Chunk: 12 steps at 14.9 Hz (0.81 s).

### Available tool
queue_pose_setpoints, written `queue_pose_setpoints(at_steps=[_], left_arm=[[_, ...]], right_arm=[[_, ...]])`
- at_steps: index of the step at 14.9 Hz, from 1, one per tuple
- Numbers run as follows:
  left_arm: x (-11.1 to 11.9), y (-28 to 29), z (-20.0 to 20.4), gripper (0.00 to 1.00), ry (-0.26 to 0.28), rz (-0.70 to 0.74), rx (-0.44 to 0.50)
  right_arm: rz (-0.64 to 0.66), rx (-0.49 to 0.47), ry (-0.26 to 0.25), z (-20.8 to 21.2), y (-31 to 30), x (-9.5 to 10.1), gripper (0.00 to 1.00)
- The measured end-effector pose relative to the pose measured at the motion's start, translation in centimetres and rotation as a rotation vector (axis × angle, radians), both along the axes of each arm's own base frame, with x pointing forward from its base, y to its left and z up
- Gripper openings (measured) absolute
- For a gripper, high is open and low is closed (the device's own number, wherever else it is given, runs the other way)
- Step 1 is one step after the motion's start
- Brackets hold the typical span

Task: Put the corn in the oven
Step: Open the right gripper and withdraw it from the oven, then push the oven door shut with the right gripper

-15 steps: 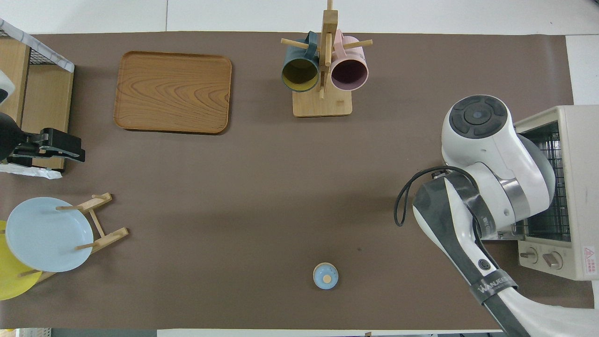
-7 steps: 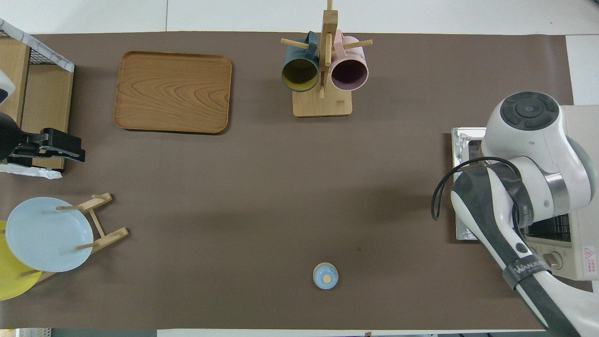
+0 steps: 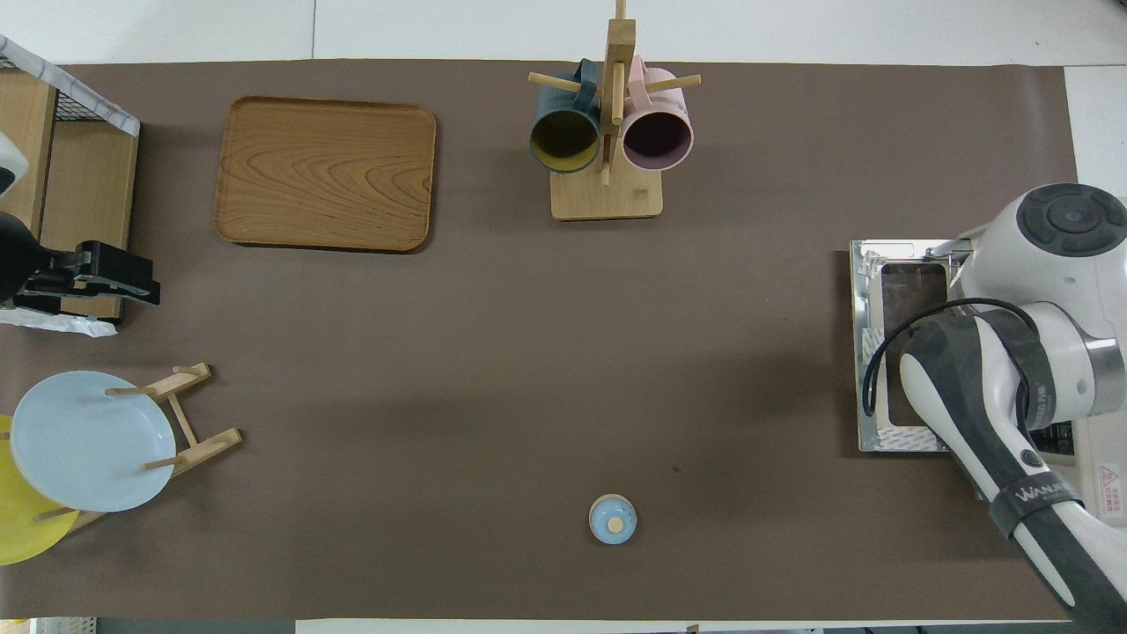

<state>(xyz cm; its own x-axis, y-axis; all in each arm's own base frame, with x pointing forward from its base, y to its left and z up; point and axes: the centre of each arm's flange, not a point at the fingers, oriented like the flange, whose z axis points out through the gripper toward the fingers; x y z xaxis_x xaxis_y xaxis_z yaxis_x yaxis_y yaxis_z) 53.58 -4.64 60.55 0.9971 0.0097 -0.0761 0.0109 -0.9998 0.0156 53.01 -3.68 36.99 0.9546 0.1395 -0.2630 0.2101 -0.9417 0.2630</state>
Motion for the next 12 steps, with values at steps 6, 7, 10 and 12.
queue_pose_setpoints(at_steps=[6,7,10,12], left_arm=[[0.0,0.0,0.0,1.0,0.0,0.0,0.0],[0.0,0.0,0.0,1.0,0.0,0.0,0.0],[0.0,0.0,0.0,1.0,0.0,0.0,0.0],[0.0,0.0,0.0,1.0,0.0,0.0,0.0]], right_arm=[[0.056,0.0,-0.012,0.5,3.2,0.3,0.41],[0.072,-0.003,-0.01,0.8,4.5,0.3,0.46],[0.056,-0.009,-0.003,3.4,9.3,-0.2,0.45],[-0.012,0.07,-0.003,3.6,11.5,-1.0,0.25]])
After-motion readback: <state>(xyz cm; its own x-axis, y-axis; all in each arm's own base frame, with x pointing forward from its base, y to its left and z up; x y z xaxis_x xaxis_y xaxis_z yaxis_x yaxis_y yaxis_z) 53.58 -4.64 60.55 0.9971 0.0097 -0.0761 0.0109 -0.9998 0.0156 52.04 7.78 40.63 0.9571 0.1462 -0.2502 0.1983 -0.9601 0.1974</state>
